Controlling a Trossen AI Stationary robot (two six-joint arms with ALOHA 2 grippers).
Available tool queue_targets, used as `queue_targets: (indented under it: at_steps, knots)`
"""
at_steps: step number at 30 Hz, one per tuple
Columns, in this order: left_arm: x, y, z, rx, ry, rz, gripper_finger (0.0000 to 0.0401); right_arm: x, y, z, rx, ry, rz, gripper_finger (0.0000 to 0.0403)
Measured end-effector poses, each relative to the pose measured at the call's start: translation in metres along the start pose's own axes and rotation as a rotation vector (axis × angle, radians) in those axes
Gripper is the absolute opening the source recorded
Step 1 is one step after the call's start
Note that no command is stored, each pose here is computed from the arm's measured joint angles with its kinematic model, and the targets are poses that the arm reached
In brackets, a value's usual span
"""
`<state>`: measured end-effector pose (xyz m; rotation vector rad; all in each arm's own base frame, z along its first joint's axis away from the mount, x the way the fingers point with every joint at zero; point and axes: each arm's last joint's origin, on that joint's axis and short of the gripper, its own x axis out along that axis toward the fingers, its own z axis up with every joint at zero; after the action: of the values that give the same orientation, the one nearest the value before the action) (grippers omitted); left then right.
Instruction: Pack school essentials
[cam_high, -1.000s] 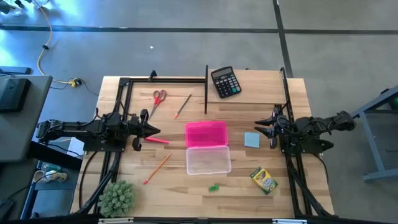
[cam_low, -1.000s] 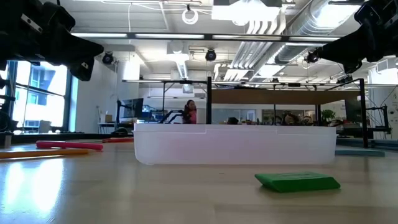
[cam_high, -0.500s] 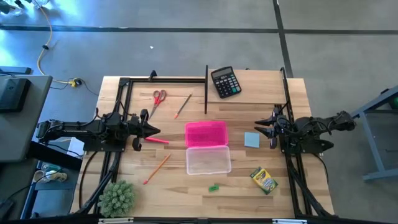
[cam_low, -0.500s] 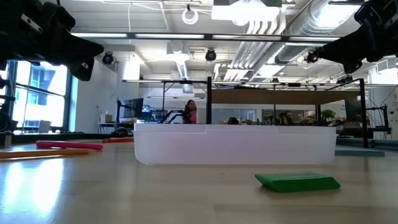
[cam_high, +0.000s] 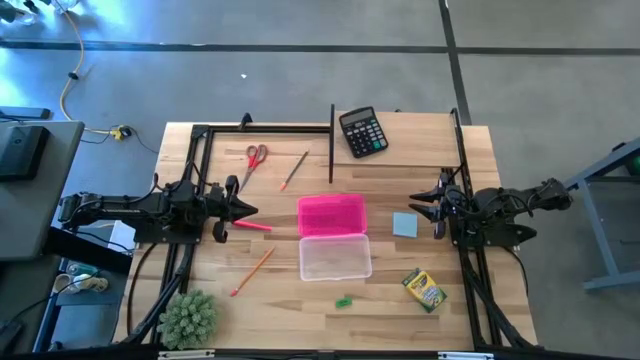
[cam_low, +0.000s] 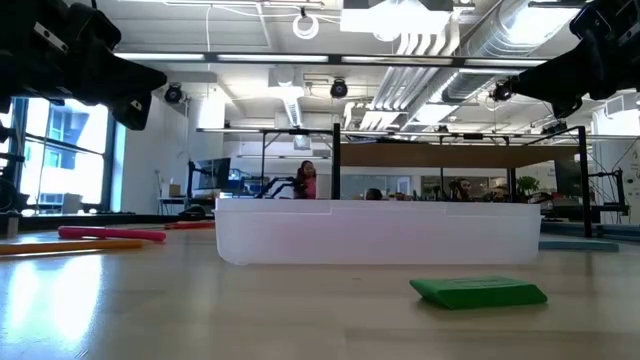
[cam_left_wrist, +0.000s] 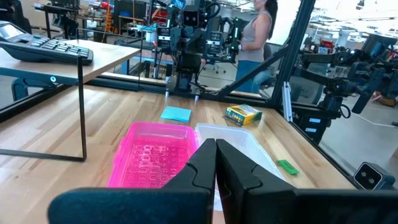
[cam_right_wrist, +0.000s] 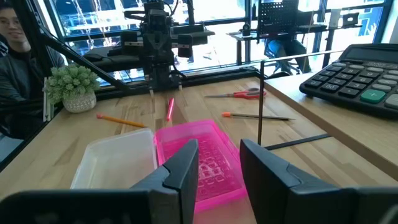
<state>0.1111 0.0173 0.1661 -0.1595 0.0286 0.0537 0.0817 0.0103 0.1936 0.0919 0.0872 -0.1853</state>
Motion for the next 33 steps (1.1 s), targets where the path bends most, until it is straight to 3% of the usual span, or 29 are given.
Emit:
queue_targets:
  at_steps: [22,33]
  knots:
    - [0.0000,0.0000,0.0000,-0.001,0.000,0.000,0.0000,0.0000,0.0000,0.0000,0.000,0.000,0.000,0.0110]
    - [0.0000,-0.0001,0.0001,-0.056,-0.001,-0.001,0.0003,0.0000,0.0000,0.0000,0.000,0.000,0.000,0.0110]
